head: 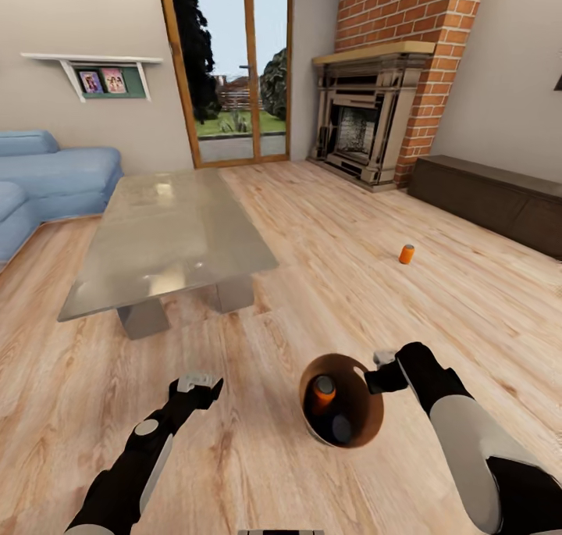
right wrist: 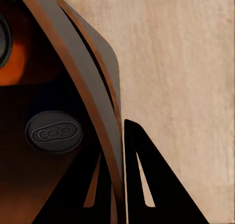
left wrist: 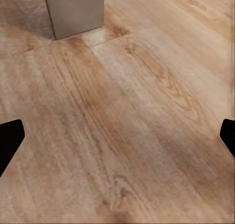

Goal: Put the three can of soda from the living room inside the tash can in the kitchen.

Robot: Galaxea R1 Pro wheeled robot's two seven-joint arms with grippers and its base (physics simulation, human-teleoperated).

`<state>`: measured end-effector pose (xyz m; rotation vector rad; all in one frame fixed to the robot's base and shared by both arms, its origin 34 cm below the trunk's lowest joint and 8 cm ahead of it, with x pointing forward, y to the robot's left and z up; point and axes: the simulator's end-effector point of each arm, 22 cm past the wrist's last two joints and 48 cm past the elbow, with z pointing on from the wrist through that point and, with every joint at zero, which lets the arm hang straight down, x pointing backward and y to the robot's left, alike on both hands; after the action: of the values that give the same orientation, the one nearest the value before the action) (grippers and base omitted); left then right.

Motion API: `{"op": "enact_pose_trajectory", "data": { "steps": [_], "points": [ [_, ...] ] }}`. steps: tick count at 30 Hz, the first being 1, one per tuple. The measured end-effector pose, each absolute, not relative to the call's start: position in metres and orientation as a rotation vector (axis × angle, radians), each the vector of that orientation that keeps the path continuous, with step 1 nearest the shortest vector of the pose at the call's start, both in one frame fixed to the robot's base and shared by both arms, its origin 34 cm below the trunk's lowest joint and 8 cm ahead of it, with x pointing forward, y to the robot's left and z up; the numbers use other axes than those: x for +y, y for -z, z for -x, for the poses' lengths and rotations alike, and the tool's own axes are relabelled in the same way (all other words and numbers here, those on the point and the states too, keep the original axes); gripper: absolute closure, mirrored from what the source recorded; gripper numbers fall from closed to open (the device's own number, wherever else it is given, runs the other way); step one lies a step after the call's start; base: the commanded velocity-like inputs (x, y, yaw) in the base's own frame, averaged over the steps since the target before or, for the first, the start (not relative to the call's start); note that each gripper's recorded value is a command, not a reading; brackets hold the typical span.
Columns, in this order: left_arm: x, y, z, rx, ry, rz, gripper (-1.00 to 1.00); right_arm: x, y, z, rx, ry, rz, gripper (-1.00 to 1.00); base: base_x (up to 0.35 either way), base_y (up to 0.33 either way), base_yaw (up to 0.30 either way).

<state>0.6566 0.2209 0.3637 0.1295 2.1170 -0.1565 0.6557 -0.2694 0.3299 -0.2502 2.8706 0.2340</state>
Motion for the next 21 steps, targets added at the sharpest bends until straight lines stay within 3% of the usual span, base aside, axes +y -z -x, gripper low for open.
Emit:
{"op": "enact_pose_trajectory", "data": {
  "steps": [21],
  "points": [
    [0.229, -0.362, -0.654, 2.126, 0.123, -0.103, -1.00, -0.289, -0.339, -0.663, 2.854, -0.121, 0.220, 1.00, 0.272, -0.200, -0.230]
  ]
}}
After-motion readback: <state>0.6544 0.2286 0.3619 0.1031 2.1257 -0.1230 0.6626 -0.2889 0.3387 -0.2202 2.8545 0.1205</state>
